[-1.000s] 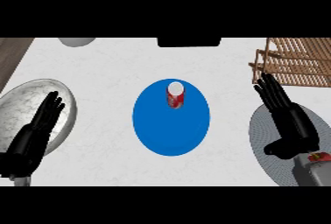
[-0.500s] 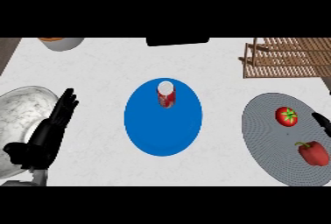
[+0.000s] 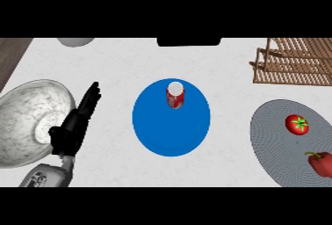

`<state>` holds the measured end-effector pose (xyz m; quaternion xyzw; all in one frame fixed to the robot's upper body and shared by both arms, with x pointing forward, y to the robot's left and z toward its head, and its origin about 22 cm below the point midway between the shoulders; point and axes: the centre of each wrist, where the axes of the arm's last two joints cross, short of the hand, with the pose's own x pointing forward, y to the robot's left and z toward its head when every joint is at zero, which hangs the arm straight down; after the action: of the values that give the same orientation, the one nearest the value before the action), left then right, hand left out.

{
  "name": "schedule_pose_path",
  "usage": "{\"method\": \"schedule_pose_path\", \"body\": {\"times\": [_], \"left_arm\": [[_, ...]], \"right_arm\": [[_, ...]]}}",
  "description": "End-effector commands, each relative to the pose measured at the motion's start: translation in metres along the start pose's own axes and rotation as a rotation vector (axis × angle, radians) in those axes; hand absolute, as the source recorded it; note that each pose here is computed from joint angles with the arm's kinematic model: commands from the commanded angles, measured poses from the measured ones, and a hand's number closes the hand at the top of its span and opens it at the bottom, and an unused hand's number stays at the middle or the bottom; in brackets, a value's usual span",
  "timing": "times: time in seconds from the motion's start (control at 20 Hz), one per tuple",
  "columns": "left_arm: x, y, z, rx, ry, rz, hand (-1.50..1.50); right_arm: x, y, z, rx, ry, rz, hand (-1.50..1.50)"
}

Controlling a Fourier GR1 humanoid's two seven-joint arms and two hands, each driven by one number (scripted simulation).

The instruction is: Pick the bell pepper from the placemat and place it in the tiered shelf

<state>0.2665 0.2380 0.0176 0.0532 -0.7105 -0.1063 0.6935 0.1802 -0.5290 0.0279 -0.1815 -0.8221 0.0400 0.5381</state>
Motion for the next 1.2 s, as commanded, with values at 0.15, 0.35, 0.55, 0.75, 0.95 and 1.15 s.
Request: {"method": "schedule_pose_path", "body": {"times": [0.15, 0.35, 0.55, 0.75, 0.95, 1.15], "left_arm": [[0.003, 0.000, -0.013, -0.002, -0.001, -0.002, 0.00], [-0.001, 0.008, -0.022, 0.009, 0.016, 0.005, 0.00], [-0.010, -0.008, -0.020, 0.002, 0.018, -0.001, 0.00], [-0.010, -0.011, -0.009, 0.014, 0.017, -0.011, 0.00], [-0.010, -0.001, -0.002, 0.014, 0.021, -0.007, 0.00], [-0.012, -0.001, -0.018, 0.000, 0.030, -0.009, 0.00]], "right_arm": [[0.037, -0.052, -0.007, 0.275, 0.037, 0.191, -1.50], [0.053, -0.045, -0.007, 0.356, 0.079, 0.299, -1.50], [0.084, -0.038, -0.035, 0.465, 0.106, 0.484, -1.50], [0.091, -0.015, -0.028, 0.620, 0.164, 0.674, -1.50], [0.112, -0.003, -0.024, 0.620, 0.197, 0.817, -1.50], [0.130, 0.022, -0.010, 0.615, 0.222, 0.837, -1.50]]}}
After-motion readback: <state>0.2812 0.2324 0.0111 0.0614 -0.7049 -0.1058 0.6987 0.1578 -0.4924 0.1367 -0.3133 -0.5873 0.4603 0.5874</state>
